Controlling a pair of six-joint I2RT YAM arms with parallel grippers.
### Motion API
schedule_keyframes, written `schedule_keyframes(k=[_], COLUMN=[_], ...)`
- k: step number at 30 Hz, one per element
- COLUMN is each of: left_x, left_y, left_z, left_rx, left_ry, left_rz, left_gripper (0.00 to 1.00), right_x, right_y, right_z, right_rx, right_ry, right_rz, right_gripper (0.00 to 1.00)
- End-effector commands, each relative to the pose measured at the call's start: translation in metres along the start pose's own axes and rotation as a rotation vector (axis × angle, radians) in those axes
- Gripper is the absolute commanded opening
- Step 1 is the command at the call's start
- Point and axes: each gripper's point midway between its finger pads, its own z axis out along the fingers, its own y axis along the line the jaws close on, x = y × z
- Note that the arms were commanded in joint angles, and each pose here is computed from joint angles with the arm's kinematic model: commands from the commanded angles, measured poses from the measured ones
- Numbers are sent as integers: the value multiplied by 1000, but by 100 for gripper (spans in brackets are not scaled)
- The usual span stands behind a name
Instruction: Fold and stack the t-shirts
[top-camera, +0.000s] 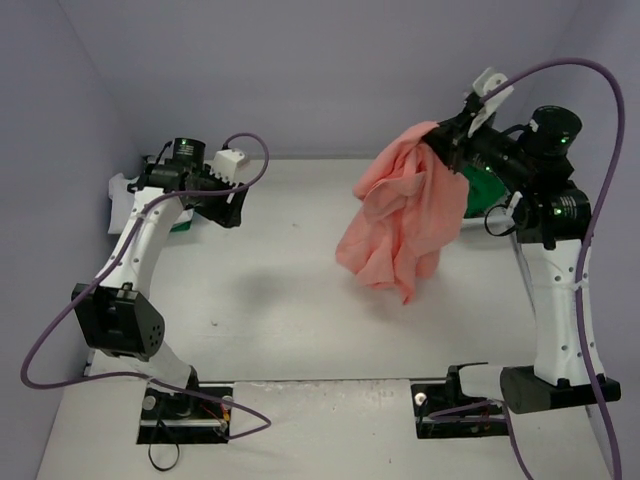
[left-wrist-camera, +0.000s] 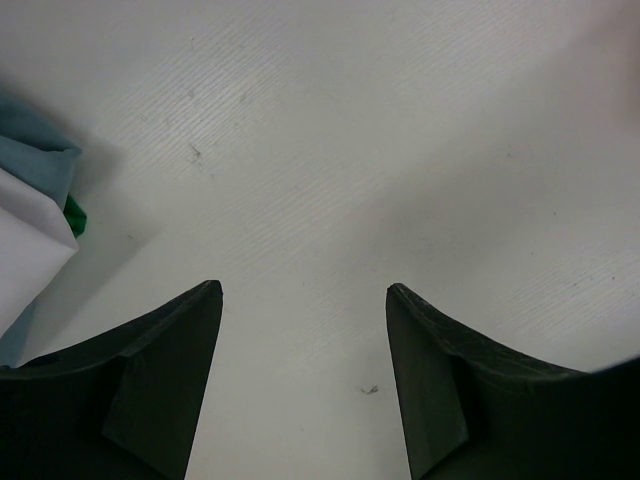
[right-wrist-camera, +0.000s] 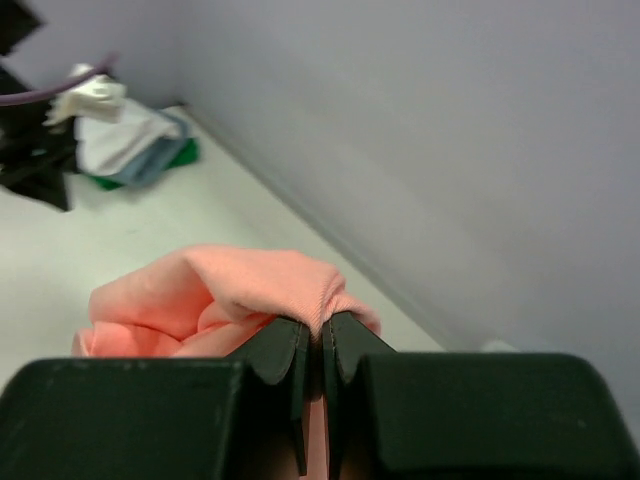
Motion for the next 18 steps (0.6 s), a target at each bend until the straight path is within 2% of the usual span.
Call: schedule_keyframes(k=[1, 5, 8, 9, 11, 14, 15, 17, 18], left_x=[-15, -10, -9, -9, -9, -8, -8, -5, -4], left_y=[1, 0, -1, -2, -1, -2, -1, -1, -1], left_z=[-22, -24, -27, -27, -26, -22, -21, -17, -16], left_rx=[-41, -43, -47, -45, -43, -33, -32, -26, -24], left_ry=[-90, -86, -89, -89, -88, -78, -75, -60, -56], left_rz=[31, 35, 37, 38, 35, 27, 26, 21, 19], left_gripper=[61, 61, 61, 61, 61, 61, 61, 61, 61], right_x=[-32, -29, -8, 5, 57, 154, 211, 268, 302], right_y=[48, 74, 72, 63, 53, 25, 19, 16, 18], right_z=[7, 12, 21, 29, 52, 84, 93, 96, 90], right_rx=[-205, -318, -316, -266, -233, -69, -19, 34, 65], right_ry=[-115, -112, -71, -36, 84, 323, 485, 658, 762], right_rz=[1, 58, 85, 100, 144, 221, 258, 245, 195], right_gripper=[0, 0, 0, 0, 0, 0, 0, 28, 35])
